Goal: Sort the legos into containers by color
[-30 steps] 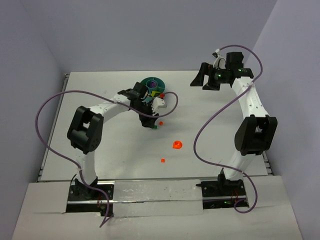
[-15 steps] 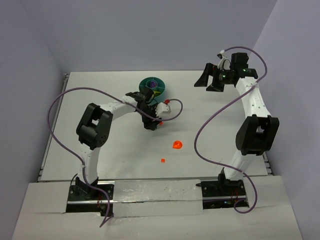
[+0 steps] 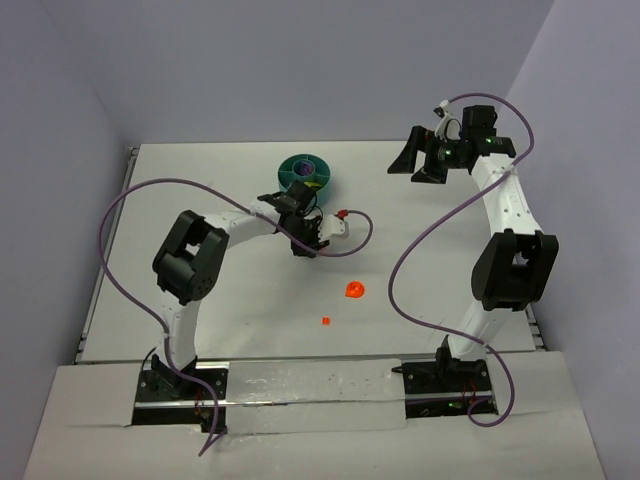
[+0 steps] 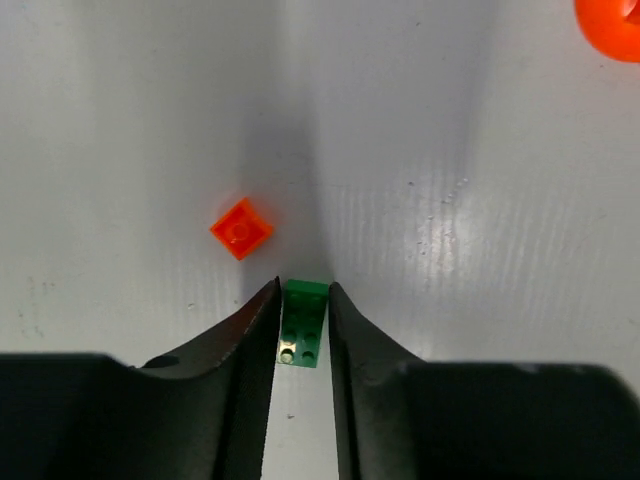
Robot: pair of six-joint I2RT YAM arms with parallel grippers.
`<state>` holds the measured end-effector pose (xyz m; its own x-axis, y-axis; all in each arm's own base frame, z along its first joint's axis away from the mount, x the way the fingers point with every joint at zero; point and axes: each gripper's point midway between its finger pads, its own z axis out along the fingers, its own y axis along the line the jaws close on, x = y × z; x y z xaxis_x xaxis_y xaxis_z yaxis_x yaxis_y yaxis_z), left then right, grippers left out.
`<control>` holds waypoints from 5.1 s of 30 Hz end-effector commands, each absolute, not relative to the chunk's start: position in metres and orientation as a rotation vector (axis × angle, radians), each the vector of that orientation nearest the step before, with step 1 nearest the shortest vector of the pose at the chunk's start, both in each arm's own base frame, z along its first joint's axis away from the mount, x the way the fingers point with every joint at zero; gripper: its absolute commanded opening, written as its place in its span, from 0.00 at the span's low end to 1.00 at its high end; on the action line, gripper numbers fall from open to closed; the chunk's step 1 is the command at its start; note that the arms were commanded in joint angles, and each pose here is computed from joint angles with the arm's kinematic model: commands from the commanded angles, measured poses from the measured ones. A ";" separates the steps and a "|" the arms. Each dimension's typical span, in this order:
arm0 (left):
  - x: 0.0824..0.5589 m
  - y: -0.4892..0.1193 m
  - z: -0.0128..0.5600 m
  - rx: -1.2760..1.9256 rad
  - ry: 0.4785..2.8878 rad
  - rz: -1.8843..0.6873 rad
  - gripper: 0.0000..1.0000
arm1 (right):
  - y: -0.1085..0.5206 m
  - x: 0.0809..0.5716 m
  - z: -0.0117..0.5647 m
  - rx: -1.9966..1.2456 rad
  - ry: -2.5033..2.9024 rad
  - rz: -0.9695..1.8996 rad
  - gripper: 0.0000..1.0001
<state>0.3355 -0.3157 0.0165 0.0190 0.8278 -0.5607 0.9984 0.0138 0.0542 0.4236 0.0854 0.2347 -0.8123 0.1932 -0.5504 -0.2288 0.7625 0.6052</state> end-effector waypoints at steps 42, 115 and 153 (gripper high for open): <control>0.591 -0.257 0.228 0.501 1.864 -0.608 0.03 | 0.094 0.434 0.244 -0.068 2.323 0.895 1.00; 0.590 -0.234 0.246 0.440 1.897 -0.530 0.99 | 0.110 0.431 0.242 -0.144 2.336 0.888 1.00; 0.468 -0.103 0.294 0.205 1.907 -0.519 0.99 | 0.184 0.241 0.094 -1.033 2.804 0.562 0.67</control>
